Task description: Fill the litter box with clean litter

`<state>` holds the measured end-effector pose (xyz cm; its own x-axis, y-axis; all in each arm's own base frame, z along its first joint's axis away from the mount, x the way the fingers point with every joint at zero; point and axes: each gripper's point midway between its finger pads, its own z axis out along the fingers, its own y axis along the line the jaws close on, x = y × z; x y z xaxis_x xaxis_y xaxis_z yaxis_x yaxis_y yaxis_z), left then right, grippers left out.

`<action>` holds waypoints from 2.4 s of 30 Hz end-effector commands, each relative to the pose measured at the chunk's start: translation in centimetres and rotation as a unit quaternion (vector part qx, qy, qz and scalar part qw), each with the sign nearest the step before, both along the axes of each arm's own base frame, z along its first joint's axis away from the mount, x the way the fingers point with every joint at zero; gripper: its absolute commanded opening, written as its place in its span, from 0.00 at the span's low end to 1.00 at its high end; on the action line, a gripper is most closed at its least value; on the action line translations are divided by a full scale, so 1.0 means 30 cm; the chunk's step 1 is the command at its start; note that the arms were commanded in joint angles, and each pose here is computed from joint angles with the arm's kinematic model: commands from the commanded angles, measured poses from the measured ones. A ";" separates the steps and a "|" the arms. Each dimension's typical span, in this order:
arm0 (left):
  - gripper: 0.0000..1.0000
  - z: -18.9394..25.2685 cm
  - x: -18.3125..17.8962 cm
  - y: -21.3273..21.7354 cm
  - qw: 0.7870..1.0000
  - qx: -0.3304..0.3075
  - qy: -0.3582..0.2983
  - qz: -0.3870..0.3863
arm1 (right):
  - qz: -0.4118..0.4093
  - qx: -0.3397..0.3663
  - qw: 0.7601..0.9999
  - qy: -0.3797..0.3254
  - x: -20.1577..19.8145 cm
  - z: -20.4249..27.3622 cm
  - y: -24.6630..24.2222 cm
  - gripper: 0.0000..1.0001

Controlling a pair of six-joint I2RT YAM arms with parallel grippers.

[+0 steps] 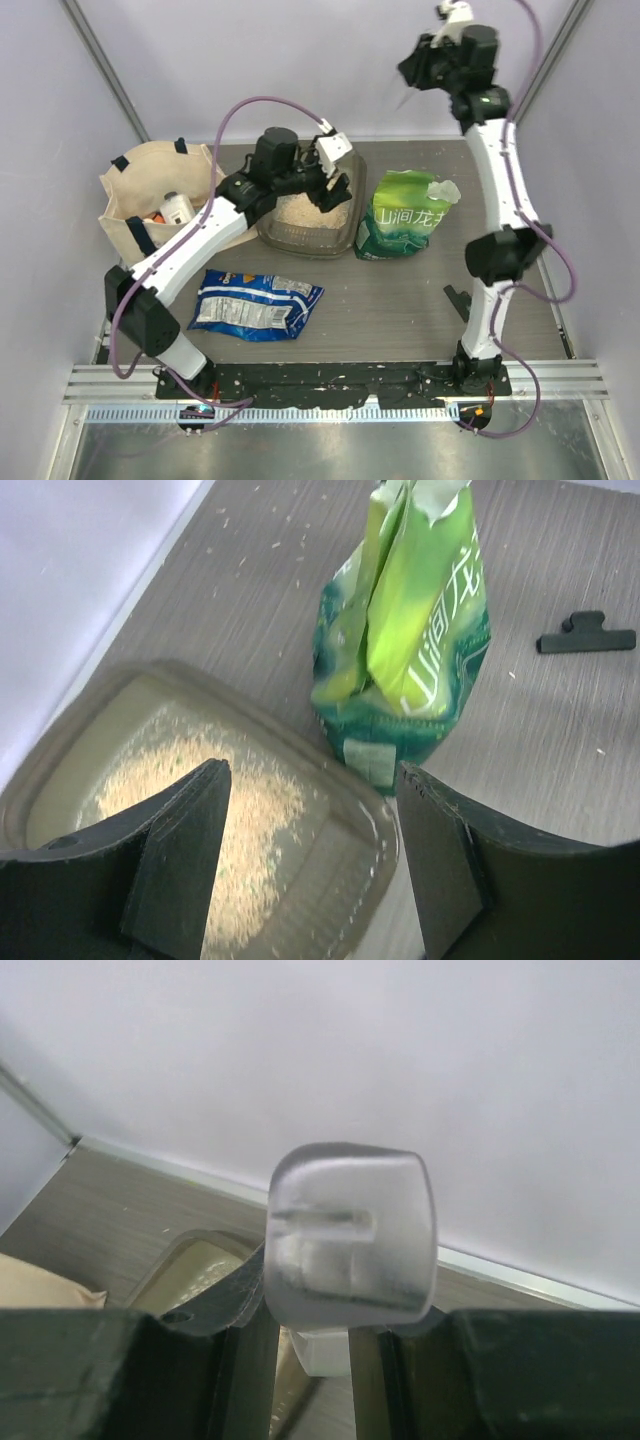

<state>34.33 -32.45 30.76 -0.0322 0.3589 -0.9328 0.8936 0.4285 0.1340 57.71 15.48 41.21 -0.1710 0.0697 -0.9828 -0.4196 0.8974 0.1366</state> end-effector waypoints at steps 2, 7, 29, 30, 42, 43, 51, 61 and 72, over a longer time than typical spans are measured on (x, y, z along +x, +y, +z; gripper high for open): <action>0.71 0.086 0.055 -0.178 0.996 -0.032 -0.060 -0.053 | -0.054 -0.018 0.997 -0.051 -0.257 0.228 -0.292 0.01; 0.71 0.115 0.087 -0.296 0.994 -0.061 -0.061 -0.067 | -0.052 -0.046 0.997 0.027 -0.438 0.045 -0.393 0.01; 0.01 0.090 0.015 -0.404 0.992 -0.089 -0.021 -0.091 | 0.044 -0.122 0.988 0.089 -0.574 -0.258 -0.368 0.01; 0.00 0.086 0.010 -0.405 0.992 -0.088 -0.018 -0.093 | 0.048 -0.122 0.987 0.096 -0.562 -0.279 -0.367 0.01; 0.00 0.091 -0.034 -0.378 0.992 -0.084 -0.012 -0.091 | -0.107 -0.062 0.987 0.105 -0.543 -0.516 -0.396 0.01; 0.00 0.093 -0.036 -0.377 0.992 -0.084 -0.011 -0.091 | -0.111 -0.060 0.985 0.117 -0.554 -0.563 -0.395 0.01; 0.00 0.099 -0.033 -0.384 0.992 -0.091 -0.006 -0.090 | -0.050 -0.001 0.971 0.233 -0.639 -0.775 -0.189 0.01; 0.00 0.097 -0.039 -0.379 0.992 -0.091 -0.003 -0.090 | -0.093 0.133 0.954 0.253 -0.599 -0.602 -0.293 0.01; 0.00 0.078 -0.034 -0.376 0.993 -0.080 -0.003 -0.088 | -0.053 0.332 0.894 0.296 -0.596 -0.501 -0.460 0.01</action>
<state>34.15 -44.21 29.95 -0.0266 0.2522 -0.9673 0.9562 0.2887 0.0490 40.06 1.37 23.10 -0.5902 0.6072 -0.5320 0.0544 0.6874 0.7242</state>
